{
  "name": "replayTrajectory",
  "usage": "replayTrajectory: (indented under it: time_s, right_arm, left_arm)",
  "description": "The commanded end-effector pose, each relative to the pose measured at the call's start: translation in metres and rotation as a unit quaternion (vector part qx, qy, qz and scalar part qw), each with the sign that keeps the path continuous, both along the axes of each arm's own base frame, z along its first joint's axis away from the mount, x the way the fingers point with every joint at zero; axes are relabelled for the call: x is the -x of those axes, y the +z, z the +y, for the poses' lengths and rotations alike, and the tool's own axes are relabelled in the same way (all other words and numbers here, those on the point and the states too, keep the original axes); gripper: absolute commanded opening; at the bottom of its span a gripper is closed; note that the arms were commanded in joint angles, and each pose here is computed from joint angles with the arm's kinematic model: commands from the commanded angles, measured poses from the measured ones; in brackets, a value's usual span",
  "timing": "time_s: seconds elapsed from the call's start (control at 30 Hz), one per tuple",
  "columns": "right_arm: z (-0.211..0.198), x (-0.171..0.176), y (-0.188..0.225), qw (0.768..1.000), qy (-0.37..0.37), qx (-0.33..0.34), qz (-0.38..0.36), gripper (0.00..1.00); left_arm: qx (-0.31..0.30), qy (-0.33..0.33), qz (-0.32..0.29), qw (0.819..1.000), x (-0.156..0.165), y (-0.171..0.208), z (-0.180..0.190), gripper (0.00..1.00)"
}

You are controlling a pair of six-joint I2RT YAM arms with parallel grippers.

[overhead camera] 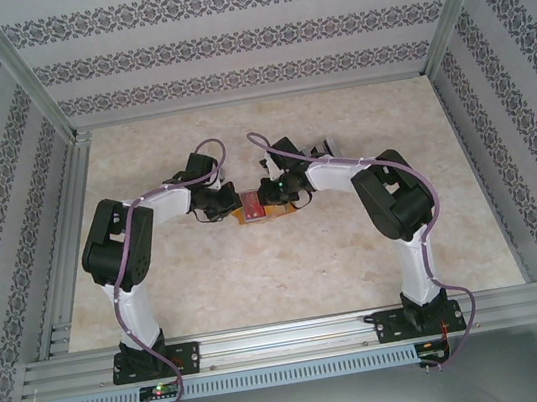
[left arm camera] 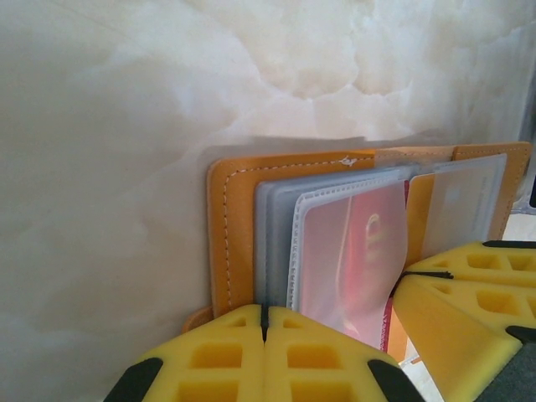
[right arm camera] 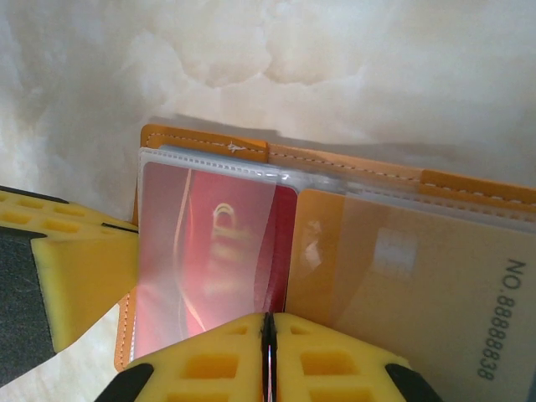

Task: Put the credit cards into the card holder
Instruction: Insert the credit card into the card slot.

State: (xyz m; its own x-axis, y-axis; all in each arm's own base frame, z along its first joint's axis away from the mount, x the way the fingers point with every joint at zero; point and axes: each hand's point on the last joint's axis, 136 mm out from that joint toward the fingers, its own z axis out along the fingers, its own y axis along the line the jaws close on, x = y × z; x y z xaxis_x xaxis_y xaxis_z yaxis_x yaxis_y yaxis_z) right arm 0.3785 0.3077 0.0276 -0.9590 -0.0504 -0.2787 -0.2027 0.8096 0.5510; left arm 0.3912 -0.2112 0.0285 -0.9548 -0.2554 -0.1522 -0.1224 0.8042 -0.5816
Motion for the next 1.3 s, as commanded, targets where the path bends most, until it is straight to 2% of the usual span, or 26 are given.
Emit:
replayTrajectory:
  time_s: [0.0,0.1,0.33,0.53,0.77,1.03,1.27]
  right_arm:
    - [0.000,0.006,0.009,1.000,0.015,0.009,-0.009,0.14]
    - [-0.006,0.005,0.021,1.000,0.014,0.011,-0.022,0.15]
    - [-0.012,0.005,0.040,0.998,0.027,0.033,-0.044,0.19]
    - [-0.002,0.013,0.040,0.996,0.054,0.055,-0.044,0.39]
    - [0.011,0.015,0.030,0.990,0.077,0.112,-0.047,0.51]
    - [0.018,0.016,0.014,0.976,0.103,0.186,-0.048,0.59]
    - [0.025,0.014,0.008,0.970,0.112,0.208,-0.051,0.66]
  left_arm:
    - [-0.006,-0.006,-0.014,1.000,0.001,0.021,0.000,0.09]
    - [-0.008,-0.005,-0.028,1.000,-0.002,0.037,0.002,0.15]
    - [-0.019,0.003,-0.041,0.999,-0.005,0.051,0.010,0.20]
    - [-0.005,0.026,-0.018,0.999,0.000,0.033,0.025,0.31]
    - [0.060,0.075,-0.004,0.995,-0.003,0.021,0.040,0.33]
    - [0.064,0.099,-0.015,0.993,-0.004,0.020,0.054,0.33]
    - [0.065,0.098,-0.017,0.993,-0.005,0.019,0.053,0.34]
